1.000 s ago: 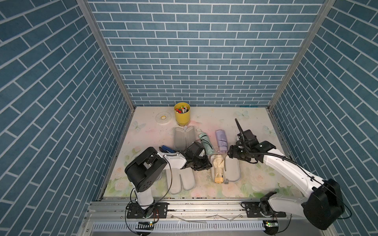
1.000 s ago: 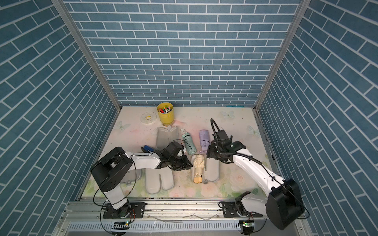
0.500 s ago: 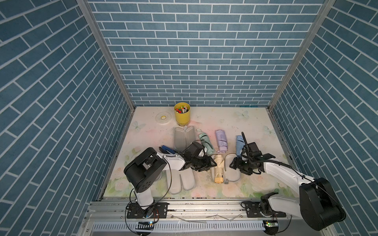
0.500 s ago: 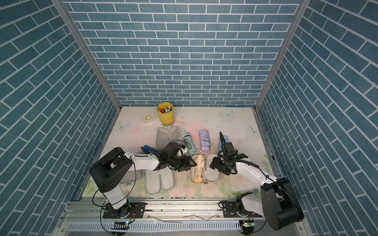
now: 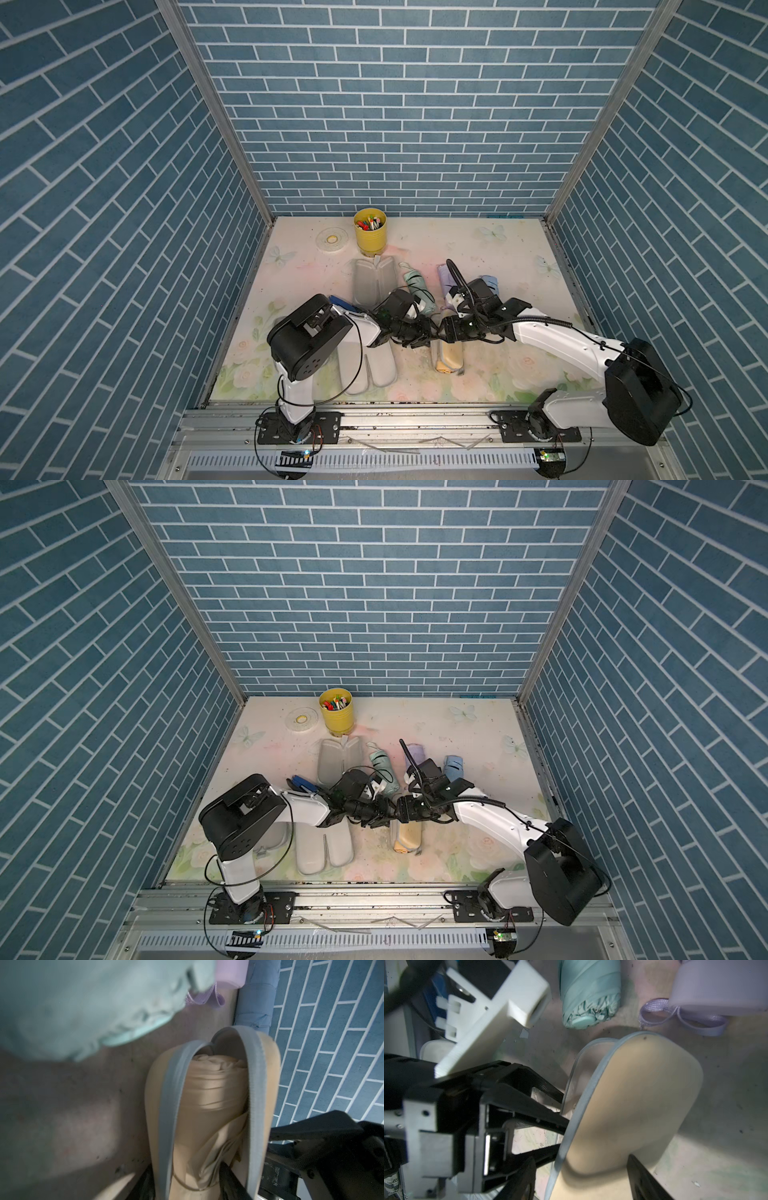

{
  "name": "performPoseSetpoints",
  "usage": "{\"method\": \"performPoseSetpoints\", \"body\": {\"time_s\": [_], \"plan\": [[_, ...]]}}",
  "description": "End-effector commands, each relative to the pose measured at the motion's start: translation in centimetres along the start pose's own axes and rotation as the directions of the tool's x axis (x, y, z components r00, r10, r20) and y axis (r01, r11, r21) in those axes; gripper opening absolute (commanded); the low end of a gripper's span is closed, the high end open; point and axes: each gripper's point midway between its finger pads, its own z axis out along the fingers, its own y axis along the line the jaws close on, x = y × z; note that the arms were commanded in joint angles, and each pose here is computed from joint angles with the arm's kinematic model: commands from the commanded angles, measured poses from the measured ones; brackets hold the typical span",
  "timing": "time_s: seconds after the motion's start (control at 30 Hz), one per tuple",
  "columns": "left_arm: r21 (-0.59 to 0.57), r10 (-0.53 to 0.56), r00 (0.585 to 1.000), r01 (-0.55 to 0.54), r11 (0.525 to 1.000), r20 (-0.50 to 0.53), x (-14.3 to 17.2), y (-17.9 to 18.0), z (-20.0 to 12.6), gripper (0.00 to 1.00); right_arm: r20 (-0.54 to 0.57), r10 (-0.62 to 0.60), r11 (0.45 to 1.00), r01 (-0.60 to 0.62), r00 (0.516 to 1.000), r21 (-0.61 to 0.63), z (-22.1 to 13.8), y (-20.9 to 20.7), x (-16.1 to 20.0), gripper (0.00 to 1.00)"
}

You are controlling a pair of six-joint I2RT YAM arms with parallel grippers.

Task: Put umbrellas into zippered umbrella sleeves
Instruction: Close the umbrella sleeve at the center of the board, then pick up the umbrella sleeve at the center of the board.

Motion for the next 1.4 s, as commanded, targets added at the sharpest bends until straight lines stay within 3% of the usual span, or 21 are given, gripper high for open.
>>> {"method": "performPoseSetpoints", "body": {"time_s": [0.0,0.1,0.2,0.27,0.4,0.5,0.6,0.7,0.8,1.03,1.2,1.37], "plan": [[0.055,0.019,1.000,-0.020,0.998,0.024,-0.6,-1.2,-1.4,0.54,-0.059,-0.010,0.999,0.012,0.998,0.040,1.1,-0.9,1.4,0.68],[0.058,0.016,0.999,-0.019,0.998,0.052,-1.1,-1.2,-3.3,0.60,-0.060,-0.003,0.999,0.005,0.998,0.036,1.2,-1.0,1.8,0.65],[0.026,0.029,0.998,-0.031,0.999,0.054,-0.5,-0.5,-4.2,0.65,-0.056,-0.004,1.000,0.004,0.998,0.007,1.0,-0.5,1.7,0.55],[0.034,0.034,0.998,-0.036,0.999,0.050,-0.2,-0.7,-4.1,0.69,-0.052,-0.008,1.000,0.008,0.999,-0.008,0.9,0.1,1.6,0.47],[0.079,0.038,0.999,-0.040,0.996,0.035,0.2,-1.7,-3.2,0.87,-0.072,-0.033,0.999,0.030,0.997,-0.041,1.3,1.7,1.8,0.38],[0.049,0.049,0.999,-0.049,0.998,0.001,0.9,-1.1,-2.3,0.88,-0.106,-0.046,0.999,0.043,0.993,-0.028,2.7,1.8,2.4,0.32],[-0.019,0.025,0.999,-0.026,0.999,-0.026,1.5,0.9,-2.1,0.84,-0.078,-0.049,0.998,0.047,0.996,-0.033,2.1,2.1,2.3,0.34],[-0.060,0.029,0.999,-0.031,0.998,-0.026,1.7,1.7,-2.5,0.80,-0.061,-0.054,0.992,0.047,0.997,-0.113,0.2,3.6,2.3,0.52],[-0.106,0.024,0.999,-0.028,0.994,-0.042,2.2,2.9,-2.6,0.76,-0.052,0.002,0.979,-0.013,0.999,-0.202,-0.9,4.0,2.7,0.57],[-0.092,0.022,0.999,-0.026,0.995,-0.045,2.1,2.6,-2.5,0.69,0.020,0.293,0.950,-0.289,0.956,-0.117,-1.5,-3.4,3.0,0.54],[-0.051,0.026,0.998,-0.029,0.998,-0.049,2.2,1.6,-2.2,0.71,-0.009,0.342,0.929,-0.339,0.940,-0.146,1.0,-4.1,3.5,0.55],[-0.013,0.030,0.997,-0.031,0.999,-0.068,3.1,0.6,-1.2,0.78,-0.017,0.313,0.941,-0.312,0.950,-0.133,2.5,-3.7,2.9,0.48]]}}
